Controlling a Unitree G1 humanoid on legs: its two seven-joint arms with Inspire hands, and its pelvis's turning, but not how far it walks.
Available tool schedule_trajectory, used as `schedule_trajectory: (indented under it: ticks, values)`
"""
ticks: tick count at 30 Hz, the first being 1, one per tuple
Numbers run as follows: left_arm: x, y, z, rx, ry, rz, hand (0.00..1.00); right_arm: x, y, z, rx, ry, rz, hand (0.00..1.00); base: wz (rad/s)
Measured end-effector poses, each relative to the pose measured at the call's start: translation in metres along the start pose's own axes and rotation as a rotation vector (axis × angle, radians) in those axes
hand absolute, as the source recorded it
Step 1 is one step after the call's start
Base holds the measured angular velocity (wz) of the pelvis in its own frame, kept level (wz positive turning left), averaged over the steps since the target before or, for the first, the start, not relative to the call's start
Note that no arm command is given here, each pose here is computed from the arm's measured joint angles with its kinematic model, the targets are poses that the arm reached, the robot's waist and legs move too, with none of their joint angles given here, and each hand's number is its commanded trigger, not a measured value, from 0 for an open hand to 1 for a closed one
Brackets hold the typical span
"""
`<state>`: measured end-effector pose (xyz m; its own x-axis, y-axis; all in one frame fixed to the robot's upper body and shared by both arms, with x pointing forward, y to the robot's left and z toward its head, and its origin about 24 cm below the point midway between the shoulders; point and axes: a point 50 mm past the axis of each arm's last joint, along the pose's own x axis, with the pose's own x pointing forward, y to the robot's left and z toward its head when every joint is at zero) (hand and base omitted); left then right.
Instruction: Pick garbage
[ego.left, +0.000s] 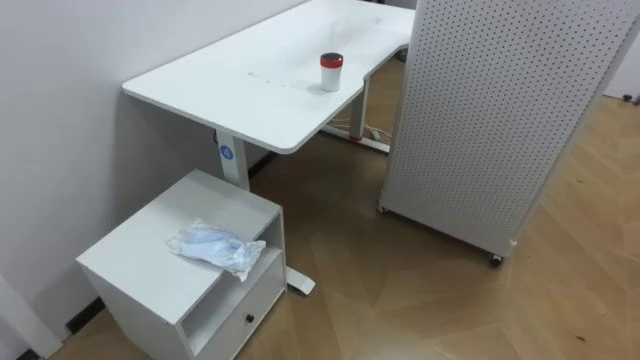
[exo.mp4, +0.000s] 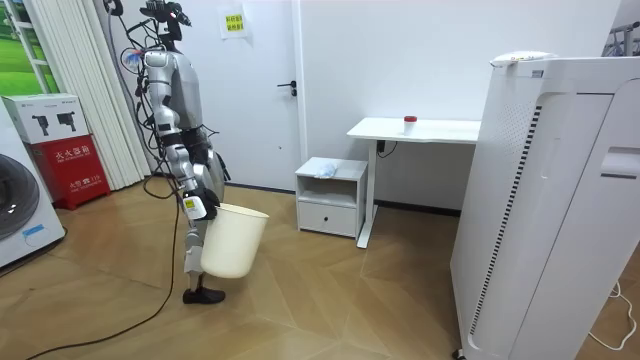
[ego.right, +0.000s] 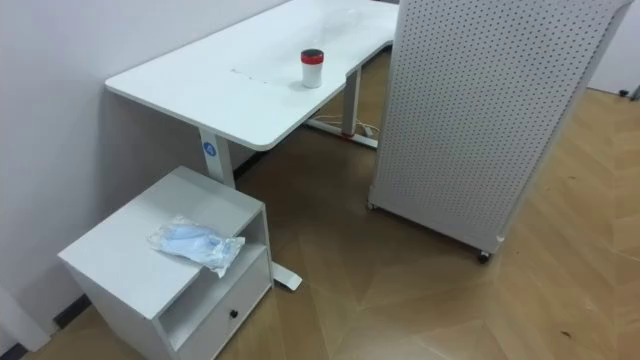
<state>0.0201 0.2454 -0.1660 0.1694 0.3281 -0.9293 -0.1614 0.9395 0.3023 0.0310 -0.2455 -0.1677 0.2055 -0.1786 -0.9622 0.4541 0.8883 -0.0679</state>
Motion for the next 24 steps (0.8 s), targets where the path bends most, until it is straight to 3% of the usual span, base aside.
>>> schedule_trajectory:
  ticks: [18, 24]
  values:
    - [-0.002, 0.001, -0.016, -0.021, 0.054, -0.006, 0.00, 0.001, 0.002, 0.001, -0.005, 0.013, 0.017, 1.00, 0.00]
    - [-0.003, 0.003, -0.028, 0.044, 0.116, -0.011, 0.00, 0.001, 0.002, -0.001, -0.001, 0.026, 0.019, 1.00, 0.00]
